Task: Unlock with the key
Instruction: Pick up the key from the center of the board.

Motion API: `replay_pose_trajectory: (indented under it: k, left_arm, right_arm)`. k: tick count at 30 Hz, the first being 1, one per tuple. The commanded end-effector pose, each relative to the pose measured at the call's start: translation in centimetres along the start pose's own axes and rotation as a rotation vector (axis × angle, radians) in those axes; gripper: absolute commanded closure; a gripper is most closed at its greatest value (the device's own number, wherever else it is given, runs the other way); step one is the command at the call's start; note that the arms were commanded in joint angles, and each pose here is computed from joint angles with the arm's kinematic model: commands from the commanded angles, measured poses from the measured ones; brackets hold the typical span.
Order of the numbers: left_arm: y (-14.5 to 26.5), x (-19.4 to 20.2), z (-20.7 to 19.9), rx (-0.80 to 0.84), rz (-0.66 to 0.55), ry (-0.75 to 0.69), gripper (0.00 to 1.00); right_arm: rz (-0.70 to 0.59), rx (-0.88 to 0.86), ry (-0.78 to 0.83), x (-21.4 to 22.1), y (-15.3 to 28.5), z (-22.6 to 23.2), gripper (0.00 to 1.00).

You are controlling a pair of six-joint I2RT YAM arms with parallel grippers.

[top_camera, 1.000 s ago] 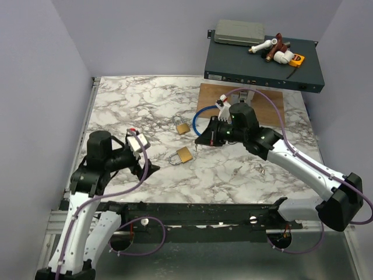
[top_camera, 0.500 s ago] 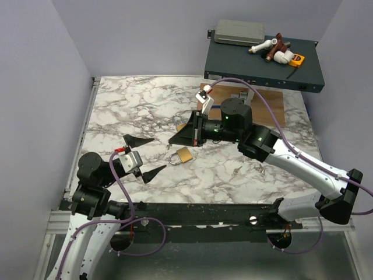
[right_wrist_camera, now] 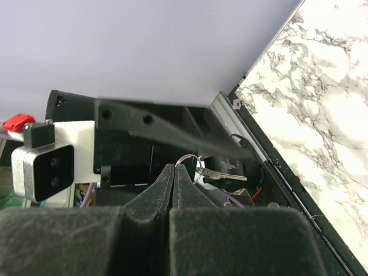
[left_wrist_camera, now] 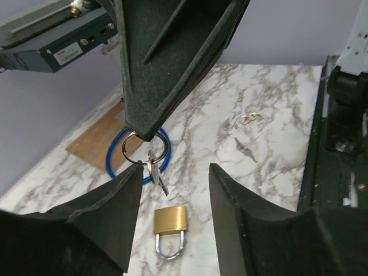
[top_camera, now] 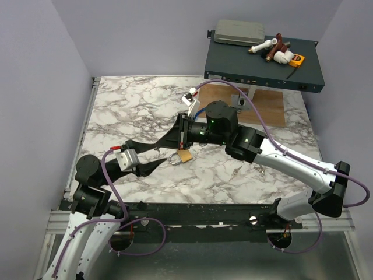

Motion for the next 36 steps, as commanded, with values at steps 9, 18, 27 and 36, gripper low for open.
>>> replay_pose_trajectory:
  k: [9, 18, 27, 36]
  left_arm:
    - [-0.2, -2.3, 0.5, -0.035, -0.046, 0.009, 0.81]
    - [0.3, -2.1, 0.9, -0.070, -0.008, -0.118, 1.00]
    - [0.1, -2.5, 0.5, -0.022, -0.024, -0.117, 0.84]
    - [-0.1, -2.6, 0.4, 0.010, -0.018, -0.149, 1.00]
  right_arm:
    - [-0.061, -0.063, 0.009, -0.5, 0.5, 2.0, 0.99]
    - [-0.100, -0.054, 0.013, -0.4, 2.2, 2.2, 0.99]
    - [-0.101, -0.070, 0.002, -0.1, 2.7, 2.3, 0.99]
    - [-0.106, -0.051, 0.018, -0.1, 3.2, 2.3, 0.99]
Point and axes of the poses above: each gripper's point midway between its finger pads, its own y axis back along the fingers, its own z axis along the line the jaws close on, x = y × z, the point moved 8 cm from there along y, back along the fingers, and after that the axes turned 1 degree about y, right-handed, at the moved point
